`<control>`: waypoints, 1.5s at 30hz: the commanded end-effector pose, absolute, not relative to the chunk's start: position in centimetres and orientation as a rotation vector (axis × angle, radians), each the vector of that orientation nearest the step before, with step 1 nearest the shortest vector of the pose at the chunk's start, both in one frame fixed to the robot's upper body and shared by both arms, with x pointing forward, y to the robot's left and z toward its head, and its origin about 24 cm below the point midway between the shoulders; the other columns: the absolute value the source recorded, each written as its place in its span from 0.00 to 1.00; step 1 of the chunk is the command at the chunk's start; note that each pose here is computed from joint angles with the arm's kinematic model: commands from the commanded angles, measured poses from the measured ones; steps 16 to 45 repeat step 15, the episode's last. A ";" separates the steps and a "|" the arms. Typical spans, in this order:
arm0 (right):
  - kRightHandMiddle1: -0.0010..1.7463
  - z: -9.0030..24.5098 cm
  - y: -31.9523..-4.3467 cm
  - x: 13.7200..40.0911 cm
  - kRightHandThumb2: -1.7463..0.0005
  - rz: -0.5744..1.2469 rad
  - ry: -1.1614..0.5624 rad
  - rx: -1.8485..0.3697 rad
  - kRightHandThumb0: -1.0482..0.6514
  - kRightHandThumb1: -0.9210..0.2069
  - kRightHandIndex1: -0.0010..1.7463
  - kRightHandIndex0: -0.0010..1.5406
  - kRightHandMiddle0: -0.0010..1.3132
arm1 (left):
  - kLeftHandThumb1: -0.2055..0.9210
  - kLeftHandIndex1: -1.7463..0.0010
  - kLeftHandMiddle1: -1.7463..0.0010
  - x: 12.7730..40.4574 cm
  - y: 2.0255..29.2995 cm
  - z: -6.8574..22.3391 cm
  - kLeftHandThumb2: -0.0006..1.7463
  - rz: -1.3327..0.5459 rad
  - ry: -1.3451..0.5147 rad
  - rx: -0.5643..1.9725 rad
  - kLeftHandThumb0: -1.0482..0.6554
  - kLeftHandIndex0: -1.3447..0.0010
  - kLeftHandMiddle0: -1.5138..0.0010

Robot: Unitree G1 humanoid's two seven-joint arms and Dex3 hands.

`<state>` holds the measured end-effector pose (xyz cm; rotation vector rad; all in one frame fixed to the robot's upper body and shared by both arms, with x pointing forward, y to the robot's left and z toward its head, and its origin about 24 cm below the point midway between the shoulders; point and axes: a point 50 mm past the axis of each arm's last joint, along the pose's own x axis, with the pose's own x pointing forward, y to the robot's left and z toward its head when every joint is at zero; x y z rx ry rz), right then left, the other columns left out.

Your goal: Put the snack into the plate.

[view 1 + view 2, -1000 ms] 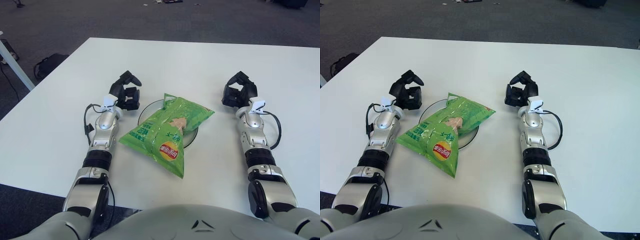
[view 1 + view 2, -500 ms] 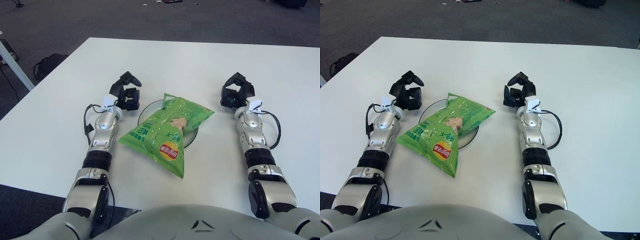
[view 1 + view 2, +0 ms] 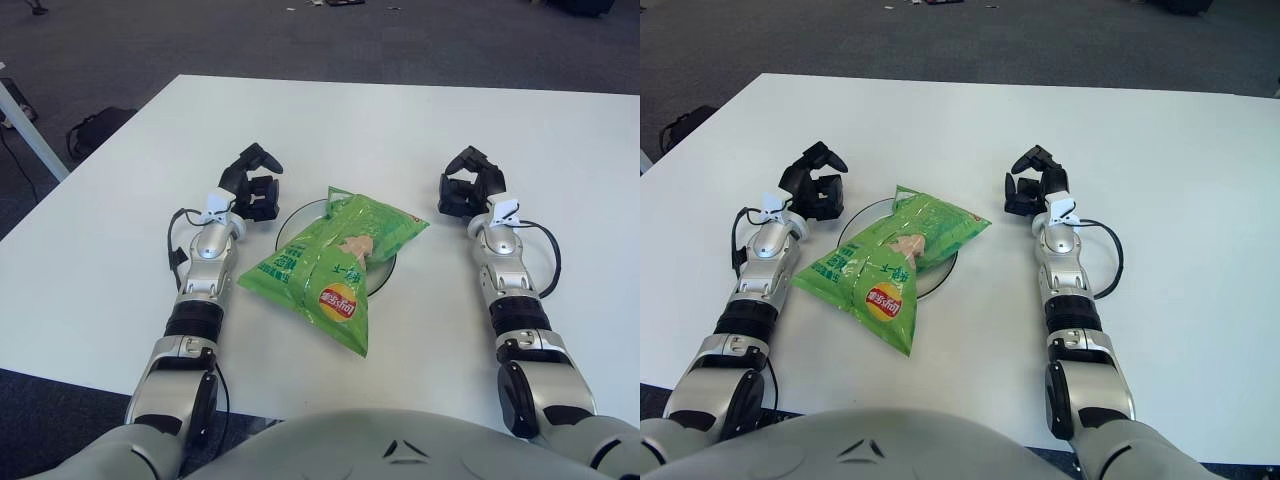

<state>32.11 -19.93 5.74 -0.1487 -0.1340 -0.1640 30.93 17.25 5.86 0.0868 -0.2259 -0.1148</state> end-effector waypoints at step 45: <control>1.00 1.1 -20.2 29.5 0.20 -0.172 0.054 -0.152 0.32 0.59 1.00 0.87 0.51 | 0.58 0.00 0.00 27.4 17.1 0.0 0.66 -0.082 -0.018 0.029 0.36 0.62 0.19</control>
